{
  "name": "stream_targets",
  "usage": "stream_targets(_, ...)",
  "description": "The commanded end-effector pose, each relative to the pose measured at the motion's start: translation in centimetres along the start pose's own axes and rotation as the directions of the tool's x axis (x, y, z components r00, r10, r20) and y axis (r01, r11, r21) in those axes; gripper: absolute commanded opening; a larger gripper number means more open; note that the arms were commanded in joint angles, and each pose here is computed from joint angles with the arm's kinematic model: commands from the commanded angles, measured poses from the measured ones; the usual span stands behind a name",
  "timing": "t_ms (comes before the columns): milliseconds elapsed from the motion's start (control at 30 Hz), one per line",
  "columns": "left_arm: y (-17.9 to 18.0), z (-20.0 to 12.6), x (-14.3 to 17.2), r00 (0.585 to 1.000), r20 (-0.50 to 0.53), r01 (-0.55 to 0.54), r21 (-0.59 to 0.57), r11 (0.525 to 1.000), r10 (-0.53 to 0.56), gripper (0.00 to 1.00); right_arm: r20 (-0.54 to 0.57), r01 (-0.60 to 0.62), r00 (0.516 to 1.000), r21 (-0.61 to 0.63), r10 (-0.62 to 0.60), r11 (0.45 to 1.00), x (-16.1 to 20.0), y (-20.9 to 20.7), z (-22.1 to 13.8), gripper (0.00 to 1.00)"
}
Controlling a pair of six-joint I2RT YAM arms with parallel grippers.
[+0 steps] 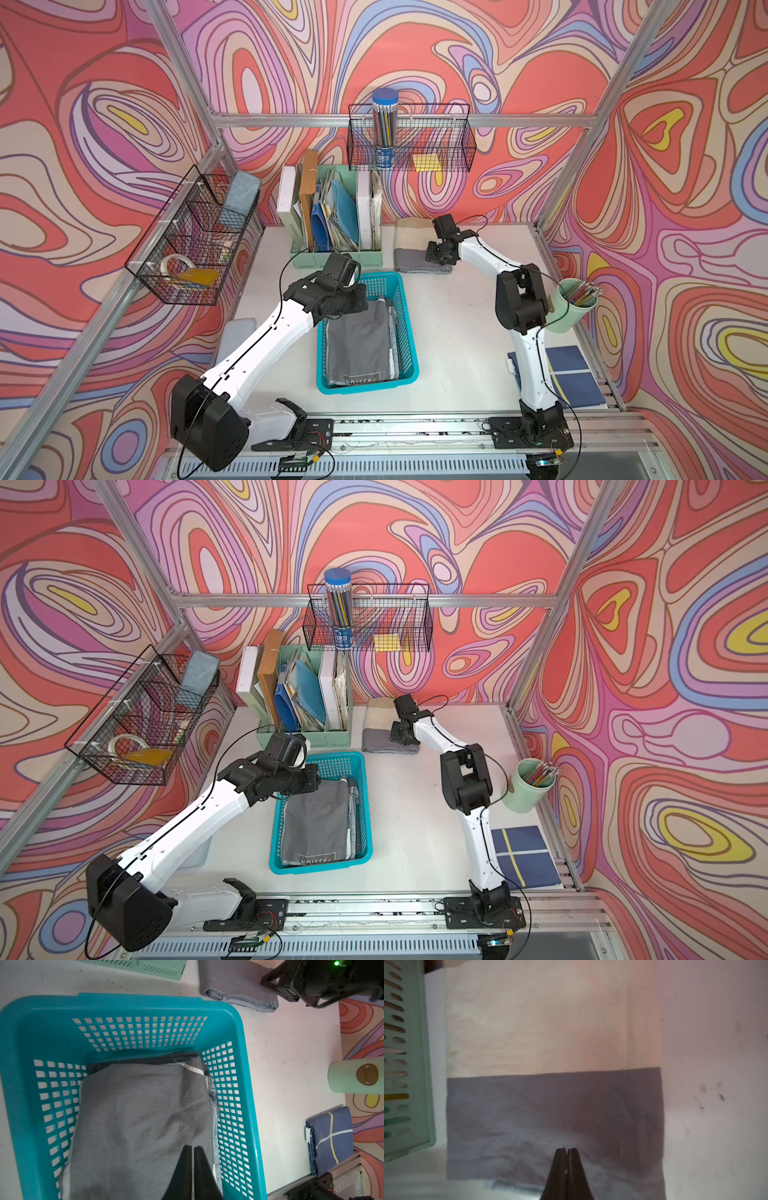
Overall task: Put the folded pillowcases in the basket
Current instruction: Move the pillowcase to the center of the board, then move the basket to the center of the board.
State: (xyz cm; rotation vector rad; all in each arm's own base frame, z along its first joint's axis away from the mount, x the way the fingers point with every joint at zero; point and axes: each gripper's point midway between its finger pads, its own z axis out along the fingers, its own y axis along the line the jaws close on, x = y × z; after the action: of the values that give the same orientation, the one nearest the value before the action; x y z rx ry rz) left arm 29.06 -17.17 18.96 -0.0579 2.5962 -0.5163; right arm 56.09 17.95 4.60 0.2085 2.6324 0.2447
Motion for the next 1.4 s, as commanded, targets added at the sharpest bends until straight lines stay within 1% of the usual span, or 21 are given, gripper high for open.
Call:
stream_targets(0,-0.8,-0.4,-0.1,1.0,0.014,-0.019,0.058,0.998,0.018,0.09,-0.064,-0.013,0.998,0.021,0.015,1.0,0.3,-1.4,2.4,0.0)
stream_targets(67,-0.9,-0.7,-0.3,0.999,0.023,-0.023,0.057,0.998,0.022,0.08,-0.097,-0.013,0.995,0.028,0.016,1.0,1.3,-1.7,2.9,0.0)
stream_targets(233,-2.2,-1.2,-1.1,0.999,0.046,-0.016,0.119,0.993,0.011,0.09,-0.124,-0.045,0.991,0.093,0.057,0.995,4.8,-4.4,0.8,0.0)
stream_targets(333,-3.0,-0.9,-1.3,0.999,0.033,-0.002,0.151,0.989,-0.003,0.08,-0.174,-0.078,0.98,0.137,0.102,0.987,8.1,-6.4,-0.9,0.0)
stream_targets(433,-3.5,-0.8,-1.2,1.0,0.017,0.007,0.178,0.984,-0.01,0.09,-0.204,-0.077,0.971,0.218,0.122,0.973,11.5,-9.0,-2.9,0.0)
stream_targets(567,-3.2,-1.6,-1.0,0.999,0.034,-0.004,0.169,0.986,-0.002,0.09,-0.23,-0.083,0.959,0.32,0.163,0.944,16.1,-12.5,-6.8,0.0)
stream_targets(600,-3.0,-2.1,-1.0,0.999,0.043,-0.009,0.159,0.987,0.002,0.08,-0.224,-0.087,0.959,0.34,0.171,0.936,16.8,-13.1,-7.9,0.0)
stream_targets(667,-2.6,-2.7,-1.0,0.998,0.06,-0.018,0.146,0.989,0.01,0.09,-0.193,-0.123,0.961,0.34,0.197,0.932,17.6,-13.6,-10.1,0.0)
stream_targets(733,-2.2,-3.3,-1.0,0.997,0.077,-0.023,0.126,0.992,0.014,0.09,-0.152,-0.151,0.966,0.33,0.21,0.932,17.5,-13.6,-12.6,0.0)
stream_targets(800,-2.0,-3.7,-1.0,0.996,0.085,-0.031,0.114,0.993,0.021,0.08,-0.114,-0.15,0.974,0.327,0.196,0.933,17.2,-13.5,-14.6,0.0)
stream_targets(867,-1.8,-4.0,-0.9,0.996,0.087,-0.034,0.104,0.994,0.025,0.09,-0.073,-0.142,0.983,0.266,0.166,0.954,16.2,-11.6,-16.2,0.0)
stream_targets(900,-1.6,-4.0,-0.9,0.996,0.088,-0.033,0.099,0.995,0.024,0.09,-0.048,-0.116,0.99,0.214,0.129,0.97,15.4,-9.7,-17.1,0.0)
stream_targets(933,-1.6,-4.1,-0.8,0.996,0.09,-0.031,0.096,0.995,0.023,0.08,-0.034,-0.084,0.995,0.15,0.09,0.985,14.9,-7.6,-17.9,0.08)
stream_targets(967,-1.6,-4.2,-0.8,0.995,0.093,-0.031,0.096,0.995,0.022,0.08,-0.023,-0.035,0.999,0.07,0.036,0.997,14.5,-4.8,-18.7,0.18)
stream_targets(1000,-1.5,-4.4,-0.8,0.995,0.096,-0.028,0.096,0.995,0.019,0.08,-0.021,0.017,1.0,-0.025,-0.017,1.0,14.5,-1.8,-19.5,0.24)
stream_targets(1067,-1.4,-4.6,-0.9,0.995,0.103,-0.023,0.094,0.995,0.013,0.08,-0.065,0.095,0.992,-0.218,-0.111,0.971,15.7,3.4,-20.0,0.36)
stream_targets(1100,-1.4,-4.7,-0.9,0.994,0.108,-0.023,0.091,0.996,0.013,0.08,-0.103,0.105,0.985,-0.301,-0.142,0.948,16.7,5.4,-20.1,0.38)
stream_targets(1133,-1.3,-4.9,-0.9,0.994,0.111,-0.023,0.087,0.996,0.013,0.09,-0.125,0.111,0.979,-0.352,-0.164,0.929,17.6,6.6,-20.0,0.39)
stream_targets(1200,-1.1,-5.2,-0.9,0.993,0.118,-0.022,0.079,0.997,0.013,0.09,-0.163,0.106,0.968,-0.425,-0.191,0.899,19.3,8.2,-19.4,0.4)
stream_targets(1300,-0.9,-5.4,-0.7,0.993,0.118,-0.023,0.074,0.997,0.014,0.08,-0.214,0.115,0.947,-0.471,-0.24,0.874,21.9,9.3,-18.8,0.46)
stream_targets(1367,-0.8,-5.6,-0.5,0.993,0.118,-0.022,0.072,0.997,0.013,0.08,-0.233,0.133,0.929,-0.517,-0.289,0.845,23.6,10.2,-18.9,0.47)
